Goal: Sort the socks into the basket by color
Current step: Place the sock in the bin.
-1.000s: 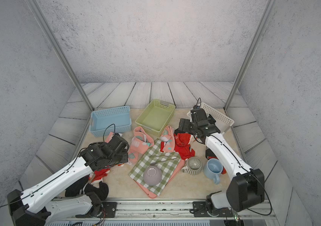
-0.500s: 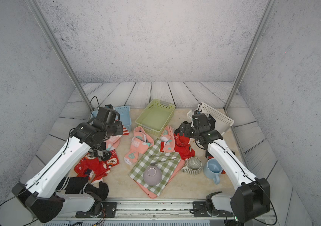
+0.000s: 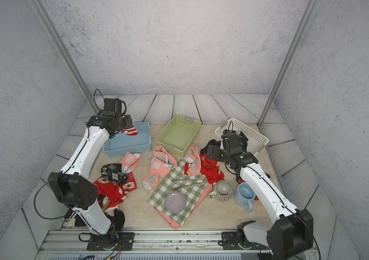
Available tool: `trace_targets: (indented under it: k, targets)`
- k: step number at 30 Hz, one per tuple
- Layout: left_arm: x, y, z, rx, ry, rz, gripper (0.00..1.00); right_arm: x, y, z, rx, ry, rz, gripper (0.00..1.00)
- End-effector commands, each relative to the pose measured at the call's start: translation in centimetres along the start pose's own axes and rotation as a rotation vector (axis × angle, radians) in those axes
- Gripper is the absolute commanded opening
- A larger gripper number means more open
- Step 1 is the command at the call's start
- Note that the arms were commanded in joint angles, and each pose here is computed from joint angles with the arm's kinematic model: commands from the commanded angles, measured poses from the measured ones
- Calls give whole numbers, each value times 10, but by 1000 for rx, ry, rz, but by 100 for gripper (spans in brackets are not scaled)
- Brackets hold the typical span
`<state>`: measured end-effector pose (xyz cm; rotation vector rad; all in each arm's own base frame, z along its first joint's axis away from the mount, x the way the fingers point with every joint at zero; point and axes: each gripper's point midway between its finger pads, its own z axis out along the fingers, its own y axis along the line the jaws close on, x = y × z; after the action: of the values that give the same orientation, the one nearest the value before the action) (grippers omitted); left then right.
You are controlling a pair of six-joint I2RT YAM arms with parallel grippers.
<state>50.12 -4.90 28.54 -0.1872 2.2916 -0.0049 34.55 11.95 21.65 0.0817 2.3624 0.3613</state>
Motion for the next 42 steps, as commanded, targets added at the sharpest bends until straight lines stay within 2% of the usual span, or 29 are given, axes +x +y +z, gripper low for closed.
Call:
trace_targets:
  k: [1,6,10,17,19,22,24,28,33,38,42]
  targets:
    - [-6,-1,34,24,6,27,0,2,-3,-4,26,8,-22,99]
    - [6,19,91,-24,50,-15,0,1,-8,-2,55,5,-35,99]
    - [31,25,130,-39,140,-19,0,1,-10,1,71,18,-47,99]
    - [80,34,165,-63,246,-41,0,2,-13,7,86,26,-51,99]
    - [92,36,170,-60,271,-50,5,3,-13,8,87,32,-50,99]
    - [105,39,173,-72,295,-64,13,2,-14,8,92,27,-53,99]
    - [112,39,174,-70,305,-66,22,2,-15,8,97,27,-56,99]
    - [110,39,168,-65,296,-69,38,-1,-14,6,97,20,-58,99]
    - [94,37,150,-45,253,-75,54,-2,-17,6,115,22,-58,99]
    - [70,34,123,-17,174,-81,67,-2,-18,8,126,31,-62,99]
    - [52,32,99,-1,123,-79,73,0,-19,10,134,49,-66,99]
